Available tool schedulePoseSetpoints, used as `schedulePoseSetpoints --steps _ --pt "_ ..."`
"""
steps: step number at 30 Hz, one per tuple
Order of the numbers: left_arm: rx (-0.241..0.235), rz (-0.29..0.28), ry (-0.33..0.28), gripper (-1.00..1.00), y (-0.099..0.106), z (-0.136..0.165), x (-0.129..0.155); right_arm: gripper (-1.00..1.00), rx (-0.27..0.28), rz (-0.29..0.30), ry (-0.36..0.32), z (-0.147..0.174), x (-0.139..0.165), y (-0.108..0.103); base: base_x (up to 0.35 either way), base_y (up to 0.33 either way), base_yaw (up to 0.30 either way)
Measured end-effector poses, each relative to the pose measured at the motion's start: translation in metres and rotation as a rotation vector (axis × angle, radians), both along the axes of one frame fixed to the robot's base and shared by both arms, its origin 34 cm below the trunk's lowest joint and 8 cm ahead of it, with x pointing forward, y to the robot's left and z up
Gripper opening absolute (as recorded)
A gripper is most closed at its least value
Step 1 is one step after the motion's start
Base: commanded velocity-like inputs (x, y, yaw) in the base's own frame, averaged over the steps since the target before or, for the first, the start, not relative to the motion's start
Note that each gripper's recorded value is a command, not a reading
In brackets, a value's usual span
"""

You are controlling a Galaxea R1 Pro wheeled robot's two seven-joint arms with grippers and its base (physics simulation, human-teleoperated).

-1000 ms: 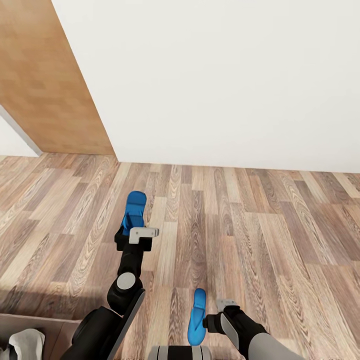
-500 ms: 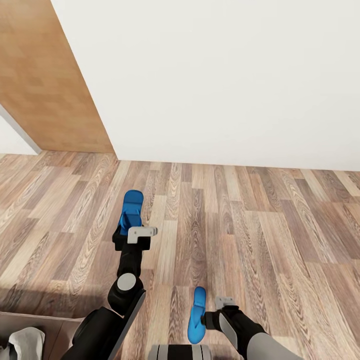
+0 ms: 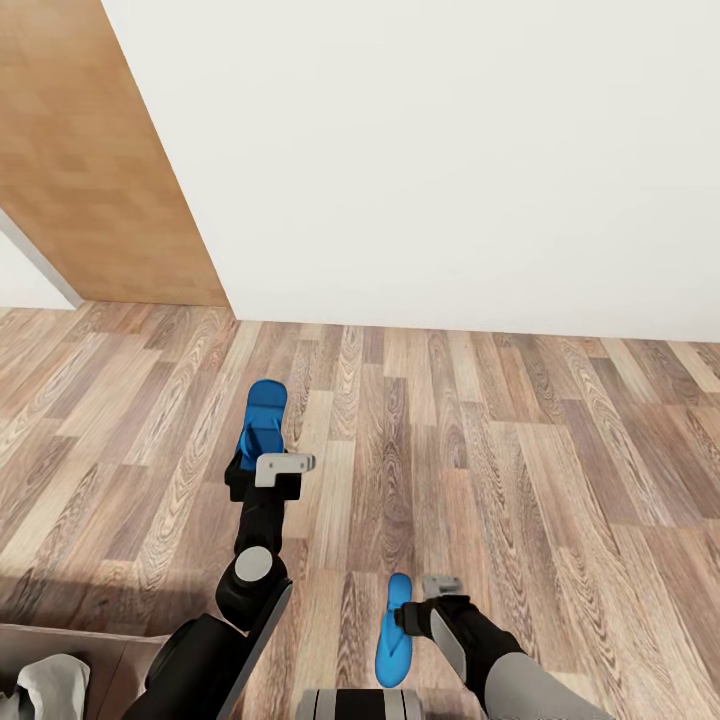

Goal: In the bedroom, move the book from the bed onto either nightstand, and place the two sandals side by side next to the bed.

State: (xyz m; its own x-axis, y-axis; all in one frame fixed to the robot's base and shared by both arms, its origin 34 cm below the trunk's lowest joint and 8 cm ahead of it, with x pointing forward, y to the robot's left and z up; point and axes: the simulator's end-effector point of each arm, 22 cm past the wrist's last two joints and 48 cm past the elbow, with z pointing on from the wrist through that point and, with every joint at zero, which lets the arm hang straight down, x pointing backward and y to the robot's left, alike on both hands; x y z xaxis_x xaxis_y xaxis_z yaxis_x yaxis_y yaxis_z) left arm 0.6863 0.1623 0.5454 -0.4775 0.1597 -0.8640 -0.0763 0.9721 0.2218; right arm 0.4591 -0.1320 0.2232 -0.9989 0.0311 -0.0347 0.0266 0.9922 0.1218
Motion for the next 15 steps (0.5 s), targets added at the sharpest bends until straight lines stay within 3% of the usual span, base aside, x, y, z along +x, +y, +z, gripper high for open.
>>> schedulePoseSetpoints --steps 9,15 --pt "0.003 0.001 -0.001 -1.0 0.0 -0.01 -0.002 1.0 0.0 -0.003 -0.013 -0.009 0.006 0.0 0.0 0.0 0.0" --pt "0.006 0.006 -0.003 -1.0 0.001 -0.023 -0.005 1.0 -0.001 -0.005 -0.044 -0.017 0.026 -0.001 0.0 0.0 0.0"
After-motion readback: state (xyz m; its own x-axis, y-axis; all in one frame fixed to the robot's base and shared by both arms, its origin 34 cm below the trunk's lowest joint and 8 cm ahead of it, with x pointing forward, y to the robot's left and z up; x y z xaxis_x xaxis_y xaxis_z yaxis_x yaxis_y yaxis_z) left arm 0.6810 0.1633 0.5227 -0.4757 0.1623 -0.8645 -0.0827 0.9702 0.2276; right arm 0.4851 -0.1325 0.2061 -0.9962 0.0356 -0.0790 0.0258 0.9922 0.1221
